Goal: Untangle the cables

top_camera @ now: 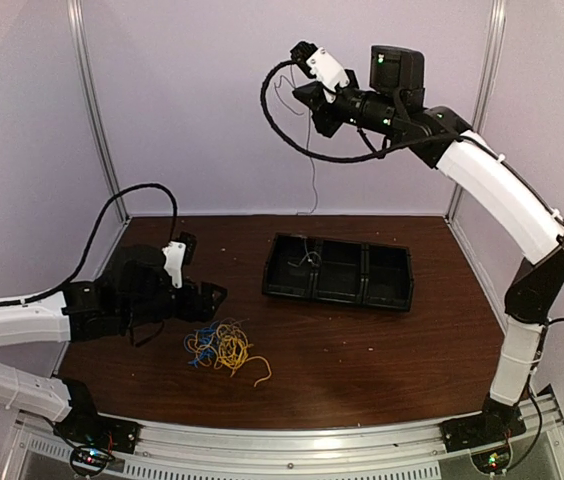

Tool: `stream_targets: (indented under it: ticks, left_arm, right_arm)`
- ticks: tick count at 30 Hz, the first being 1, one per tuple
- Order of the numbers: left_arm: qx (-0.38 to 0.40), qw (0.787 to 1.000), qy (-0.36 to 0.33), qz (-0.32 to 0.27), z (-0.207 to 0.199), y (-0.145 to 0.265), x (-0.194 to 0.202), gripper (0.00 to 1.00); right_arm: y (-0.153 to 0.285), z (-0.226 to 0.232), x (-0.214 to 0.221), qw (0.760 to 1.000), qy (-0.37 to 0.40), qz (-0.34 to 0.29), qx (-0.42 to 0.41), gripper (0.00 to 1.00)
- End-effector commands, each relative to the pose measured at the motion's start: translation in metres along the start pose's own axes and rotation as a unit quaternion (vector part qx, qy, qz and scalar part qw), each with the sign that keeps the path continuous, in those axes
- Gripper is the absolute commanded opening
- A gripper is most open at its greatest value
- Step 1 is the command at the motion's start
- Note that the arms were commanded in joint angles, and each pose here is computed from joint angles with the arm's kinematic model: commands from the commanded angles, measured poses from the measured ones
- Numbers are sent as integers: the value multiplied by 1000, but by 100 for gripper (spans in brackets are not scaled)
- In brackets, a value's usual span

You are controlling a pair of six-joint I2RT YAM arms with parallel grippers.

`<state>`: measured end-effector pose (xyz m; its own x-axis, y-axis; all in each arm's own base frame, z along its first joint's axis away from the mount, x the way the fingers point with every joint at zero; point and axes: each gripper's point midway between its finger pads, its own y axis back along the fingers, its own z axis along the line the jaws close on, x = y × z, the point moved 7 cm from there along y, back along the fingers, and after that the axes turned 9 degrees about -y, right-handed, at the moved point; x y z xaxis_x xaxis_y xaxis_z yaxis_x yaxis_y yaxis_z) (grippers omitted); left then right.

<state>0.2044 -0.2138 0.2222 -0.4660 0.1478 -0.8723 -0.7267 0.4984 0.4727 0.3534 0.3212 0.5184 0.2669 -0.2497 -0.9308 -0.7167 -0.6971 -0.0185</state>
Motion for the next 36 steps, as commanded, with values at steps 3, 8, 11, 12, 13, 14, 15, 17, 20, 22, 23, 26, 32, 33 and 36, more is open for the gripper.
stream_targets:
  ticks: [3, 8, 11, 12, 13, 14, 15, 17, 20, 22, 23, 26, 32, 33, 36]
  left_arm:
    - [12, 1000, 7, -15, -1, 0, -2, 83]
    - [11, 1000, 8, -15, 0, 1, -1, 83]
    - [11, 1000, 8, -13, 0, 1, 1, 83]
    - [10, 1000, 8, -13, 1, 1, 1, 83]
    - [9, 1000, 7, -12, 1, 1, 1, 83]
    - [7, 1000, 6, -13, 1, 2, 1, 83]
    - [5, 1000, 5, -13, 2, 2, 0, 83]
    - [2, 1000, 1, -14, 2, 2, -1, 83]
    - [3, 1000, -1, -16, 1, 2, -4, 83]
    - [3, 1000, -1, -16, 0, 2, -5, 83]
    - [3, 1000, -1, -15, 0, 1, -5, 83]
    - [8, 1000, -1, -12, -1, -1, -4, 83]
    - [14, 1000, 3, -8, -2, -2, -1, 83]
    - [14, 1000, 3, -9, -2, -1, -1, 83]
    - [14, 1000, 5, -12, -1, 2, 0, 83]
  right_arm:
    - [-29, 5, 52, 998, -15, 57, -1, 0]
    - [-43, 13, 70, 997, -35, 67, -21, 0]
    - [-44, 13, 60, 998, -44, 48, -26, 0]
    - [-41, 10, 52, 998, -46, 37, -25, 0]
    - [-38, 9, 43, 998, -47, 26, -24, 0]
    - [-35, 6, 35, 999, -46, 13, -22, 0]
    - [-31, 4, 26, 999, -47, 3, -22, 0]
    - [-24, 1, 12, 999, -48, -15, -19, 0]
    - [-14, 0, -3, 998, -46, -32, -21, 0]
    - [-10, 4, -10, 998, -44, -38, -26, 0]
    - [-8, 6, -12, 998, -42, -39, -28, 0]
    - [-6, 9, -17, 998, -38, -43, -28, 0]
    - [-23, 13, 0, 999, -32, -29, -21, 0]
    - [-29, 15, 6, 999, -33, -23, -22, 0]
    - [-44, 22, 24, 999, -38, -7, -30, 0]
